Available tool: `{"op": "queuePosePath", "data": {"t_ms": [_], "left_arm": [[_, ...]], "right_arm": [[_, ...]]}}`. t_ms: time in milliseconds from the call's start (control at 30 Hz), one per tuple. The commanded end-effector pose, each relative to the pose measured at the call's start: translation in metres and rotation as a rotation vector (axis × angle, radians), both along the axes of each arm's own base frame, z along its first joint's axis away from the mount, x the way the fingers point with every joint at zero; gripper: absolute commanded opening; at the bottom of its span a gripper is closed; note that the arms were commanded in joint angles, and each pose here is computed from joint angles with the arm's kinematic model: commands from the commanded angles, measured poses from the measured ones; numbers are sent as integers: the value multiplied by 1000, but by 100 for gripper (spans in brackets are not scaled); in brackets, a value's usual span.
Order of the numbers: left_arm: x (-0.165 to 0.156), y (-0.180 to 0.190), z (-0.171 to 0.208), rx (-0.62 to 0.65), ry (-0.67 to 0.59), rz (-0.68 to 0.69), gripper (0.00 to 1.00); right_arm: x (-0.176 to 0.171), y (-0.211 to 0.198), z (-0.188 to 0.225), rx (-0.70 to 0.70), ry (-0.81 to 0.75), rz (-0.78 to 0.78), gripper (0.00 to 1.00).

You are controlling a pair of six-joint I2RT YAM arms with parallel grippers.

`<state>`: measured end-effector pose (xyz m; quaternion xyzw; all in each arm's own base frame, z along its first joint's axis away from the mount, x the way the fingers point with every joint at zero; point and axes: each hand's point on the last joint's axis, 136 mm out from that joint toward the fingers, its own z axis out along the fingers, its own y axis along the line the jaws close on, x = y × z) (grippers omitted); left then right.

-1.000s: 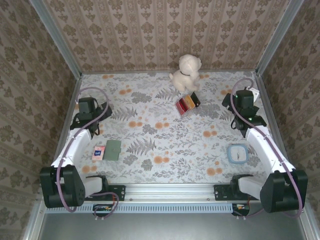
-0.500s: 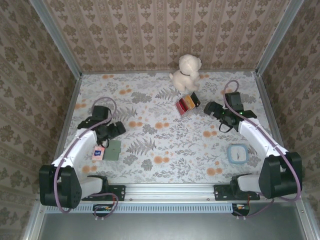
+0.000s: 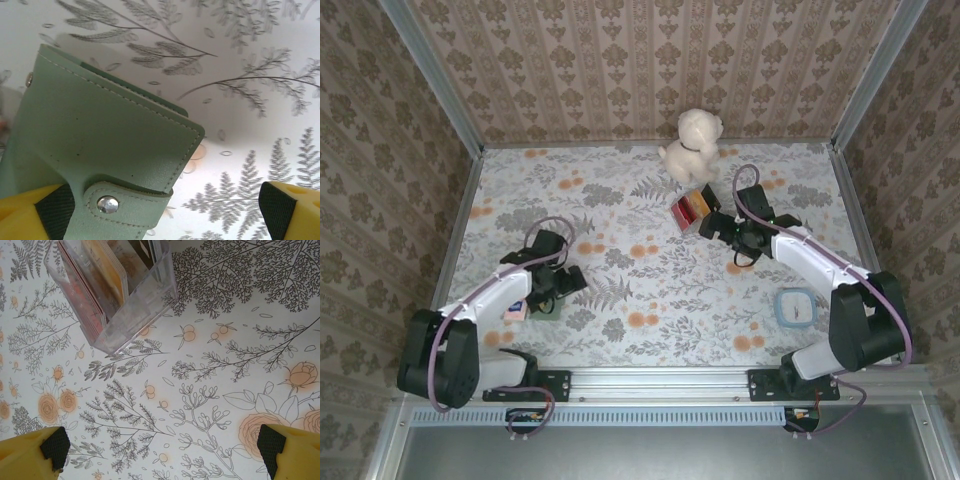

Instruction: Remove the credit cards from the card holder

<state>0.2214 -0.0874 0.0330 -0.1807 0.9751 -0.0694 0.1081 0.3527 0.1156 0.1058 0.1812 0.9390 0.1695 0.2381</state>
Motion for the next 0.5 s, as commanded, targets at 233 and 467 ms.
{"op": "queuePosePath", "data": {"t_ms": [233, 467], "left_arm": [[27, -138, 6, -334, -54, -100, 100], [48, -171, 47, -374, -99, -258, 100]], "right_arm": [[9, 5, 11, 5, -13, 1, 99], [6, 25, 10, 62, 0, 40, 91]]}}
